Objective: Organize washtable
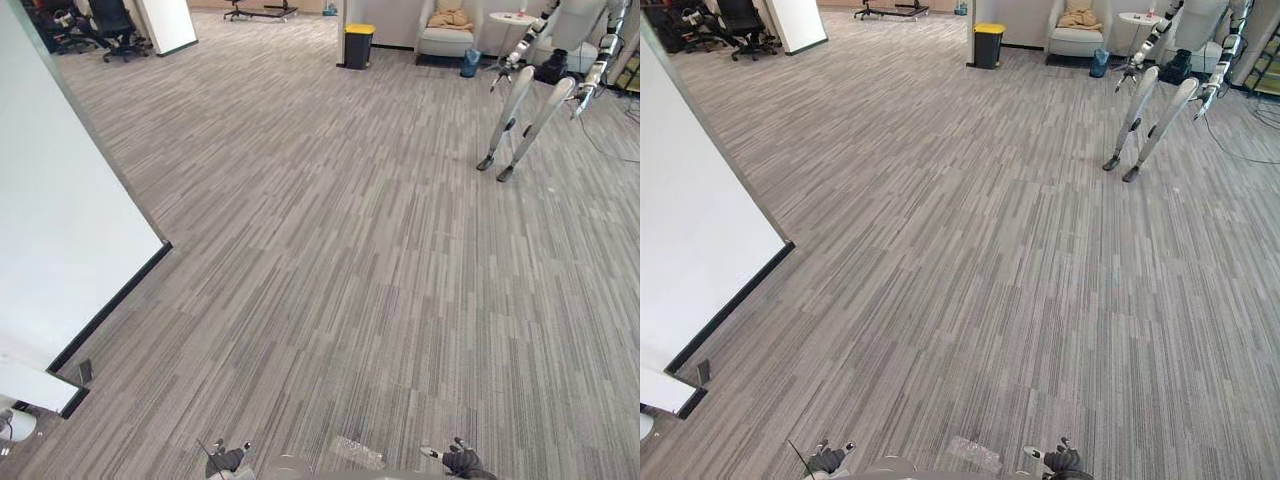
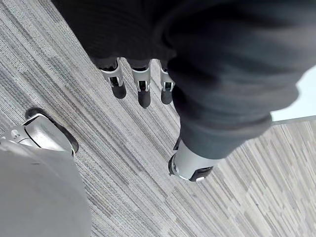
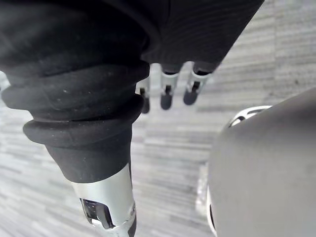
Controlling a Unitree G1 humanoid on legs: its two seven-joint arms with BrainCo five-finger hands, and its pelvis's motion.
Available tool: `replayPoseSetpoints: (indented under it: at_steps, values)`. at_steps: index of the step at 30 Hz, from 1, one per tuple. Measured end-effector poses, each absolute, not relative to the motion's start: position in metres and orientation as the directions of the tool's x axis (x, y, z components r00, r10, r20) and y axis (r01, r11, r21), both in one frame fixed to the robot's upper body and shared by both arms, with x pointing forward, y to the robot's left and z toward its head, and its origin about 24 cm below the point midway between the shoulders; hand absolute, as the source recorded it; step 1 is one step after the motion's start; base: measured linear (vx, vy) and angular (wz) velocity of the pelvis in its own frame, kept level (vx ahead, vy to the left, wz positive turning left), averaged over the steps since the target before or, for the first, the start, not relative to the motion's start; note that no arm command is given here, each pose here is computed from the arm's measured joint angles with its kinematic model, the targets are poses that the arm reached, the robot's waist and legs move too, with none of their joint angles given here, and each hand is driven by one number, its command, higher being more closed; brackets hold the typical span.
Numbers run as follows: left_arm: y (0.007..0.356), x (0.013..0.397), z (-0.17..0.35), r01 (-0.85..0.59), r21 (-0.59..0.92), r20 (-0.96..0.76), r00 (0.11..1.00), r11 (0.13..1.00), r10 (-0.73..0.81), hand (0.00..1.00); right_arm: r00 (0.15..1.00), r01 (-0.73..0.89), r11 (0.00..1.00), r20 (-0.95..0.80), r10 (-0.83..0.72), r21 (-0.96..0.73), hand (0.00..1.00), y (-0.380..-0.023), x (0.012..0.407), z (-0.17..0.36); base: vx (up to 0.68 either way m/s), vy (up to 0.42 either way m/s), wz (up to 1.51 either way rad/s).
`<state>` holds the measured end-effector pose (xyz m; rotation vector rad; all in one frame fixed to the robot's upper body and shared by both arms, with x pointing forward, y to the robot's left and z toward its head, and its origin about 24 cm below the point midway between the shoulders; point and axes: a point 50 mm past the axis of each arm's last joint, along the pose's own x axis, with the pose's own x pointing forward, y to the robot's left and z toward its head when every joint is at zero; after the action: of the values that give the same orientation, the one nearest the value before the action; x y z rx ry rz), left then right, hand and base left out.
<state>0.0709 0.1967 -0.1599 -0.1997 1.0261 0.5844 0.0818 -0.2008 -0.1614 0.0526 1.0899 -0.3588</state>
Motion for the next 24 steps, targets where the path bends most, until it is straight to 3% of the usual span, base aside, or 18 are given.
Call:
replayPoseSetpoints:
  at_steps: [7,24]
  values:
    - [0.205,0.068,-0.159,-0.537,0.128,-0.84,0.388,0.834,0.38,0.0,0.394,0.334,0.935,-0.883,-0.254,-0.119,0.0,-0.193,0.076,-0.164,-0.05,0.071,-0.2]
    - [0.208,0.07,-0.156,-0.347,0.113,-0.832,0.478,0.931,0.28,0.0,0.371,0.331,0.936,-0.895,-0.246,-0.12,0.0,-0.191,0.066,-0.167,-0.01,0.024,-0.04]
